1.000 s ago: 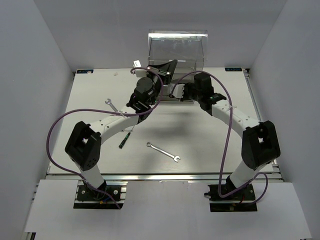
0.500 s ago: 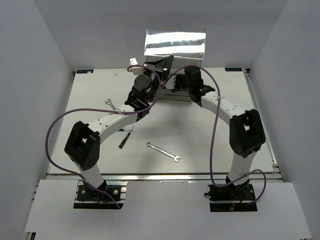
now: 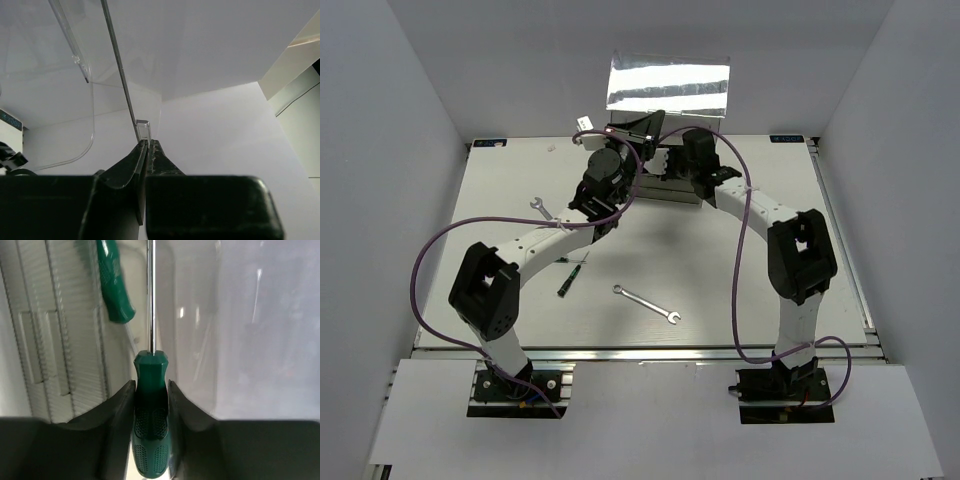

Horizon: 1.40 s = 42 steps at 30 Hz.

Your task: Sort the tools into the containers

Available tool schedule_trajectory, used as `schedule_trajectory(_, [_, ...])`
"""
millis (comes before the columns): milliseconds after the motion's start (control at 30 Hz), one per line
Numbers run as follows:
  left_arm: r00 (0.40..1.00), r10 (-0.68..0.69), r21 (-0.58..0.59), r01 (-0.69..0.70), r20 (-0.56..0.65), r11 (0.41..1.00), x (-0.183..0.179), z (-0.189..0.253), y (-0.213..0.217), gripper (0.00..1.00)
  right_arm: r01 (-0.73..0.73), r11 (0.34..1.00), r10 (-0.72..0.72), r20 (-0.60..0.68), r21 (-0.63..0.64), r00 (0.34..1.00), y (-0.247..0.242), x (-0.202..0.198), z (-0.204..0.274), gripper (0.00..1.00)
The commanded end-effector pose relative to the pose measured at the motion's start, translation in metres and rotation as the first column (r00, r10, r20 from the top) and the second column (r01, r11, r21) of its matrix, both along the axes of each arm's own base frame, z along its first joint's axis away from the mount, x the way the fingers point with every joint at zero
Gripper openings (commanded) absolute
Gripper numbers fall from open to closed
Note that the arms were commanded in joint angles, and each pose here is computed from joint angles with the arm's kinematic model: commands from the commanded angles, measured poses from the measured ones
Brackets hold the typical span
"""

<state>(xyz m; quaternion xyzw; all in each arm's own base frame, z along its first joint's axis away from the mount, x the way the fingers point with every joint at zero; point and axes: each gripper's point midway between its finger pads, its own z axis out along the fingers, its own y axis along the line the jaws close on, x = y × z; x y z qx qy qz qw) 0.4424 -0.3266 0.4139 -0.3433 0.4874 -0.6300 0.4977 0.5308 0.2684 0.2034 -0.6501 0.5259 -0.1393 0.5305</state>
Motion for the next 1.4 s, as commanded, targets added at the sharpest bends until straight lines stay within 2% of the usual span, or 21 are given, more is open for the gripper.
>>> schedule_trajectory(0, [0.996,-0.023,-0.059,0.028,0.082,0.998,-0.020,0.047,0.007,0.00,0.051,0.999,-0.051,0.030,0.011,0.998,-0.006,0.009,0.013,0.41])
schedule_trajectory(233, [0.996,-0.028,-0.058,0.033,0.082,0.998,-0.020,0.047,0.006,0.00,0.068,0.997,-0.069,0.025,0.020,0.997,-0.010,0.008,0.013,0.52])
schedule_trajectory(400, [0.996,-0.027,-0.057,0.032,0.080,0.998,-0.019,0.046,0.007,0.00,0.058,0.996,-0.060,0.016,0.063,0.998,-0.010,-0.003,0.023,0.53])
schedule_trajectory(533, [0.997,-0.027,-0.056,0.032,0.078,0.998,-0.020,0.045,0.007,0.00,-0.025,0.989,0.030,-0.034,0.144,0.999,0.000,-0.028,0.041,0.43])
schedule_trajectory(600, [0.997,-0.029,-0.054,0.033,0.077,0.998,-0.019,0.044,0.007,0.00,-0.121,0.976,0.137,-0.079,0.182,0.987,0.007,-0.055,0.051,0.39])
schedule_trajectory(667, [0.997,-0.030,-0.054,0.034,0.077,0.998,-0.020,0.043,0.007,0.00,-0.221,0.955,0.247,-0.121,0.197,0.961,0.015,-0.082,0.042,0.35])
schedule_trajectory(767, [0.997,-0.030,-0.046,0.033,0.065,0.998,-0.019,0.035,0.007,0.00,-0.319,0.932,0.349,-0.188,0.175,0.918,0.012,-0.121,0.026,0.23])
schedule_trajectory(800, [0.998,-0.029,-0.046,0.032,0.064,0.998,-0.020,0.035,0.008,0.00,-0.326,0.931,0.357,-0.230,0.162,0.905,0.007,-0.135,0.020,0.16])
schedule_trajectory(867, [0.999,-0.028,-0.034,0.030,0.046,0.999,-0.019,0.024,0.009,0.00,-0.333,0.932,0.362,-0.299,0.145,0.883,-0.003,-0.153,-0.003,0.12])
schedule_trajectory(967, [0.999,-0.032,-0.021,0.033,0.029,0.999,-0.020,0.010,0.009,0.00,-0.311,0.938,0.345,-0.382,0.149,0.858,-0.022,-0.181,-0.022,0.09])
schedule_trajectory(1167, [0.998,-0.051,0.003,0.051,-0.025,0.999,-0.023,-0.034,0.008,0.00,-0.237,0.953,0.296,-0.422,0.187,0.857,-0.048,-0.218,-0.031,0.11])
schedule_trajectory(1300, [0.997,-0.064,0.016,0.064,-0.037,0.998,-0.029,-0.049,0.010,0.00,-0.132,0.961,0.234,-0.456,0.244,0.858,-0.063,-0.231,-0.030,0.11])
schedule_trajectory(1367, [0.995,-0.068,0.077,0.074,-0.079,0.994,-0.032,-0.076,0.010,0.00,-0.006,0.945,0.182,-0.508,0.328,0.842,-0.073,-0.230,-0.022,0.11])
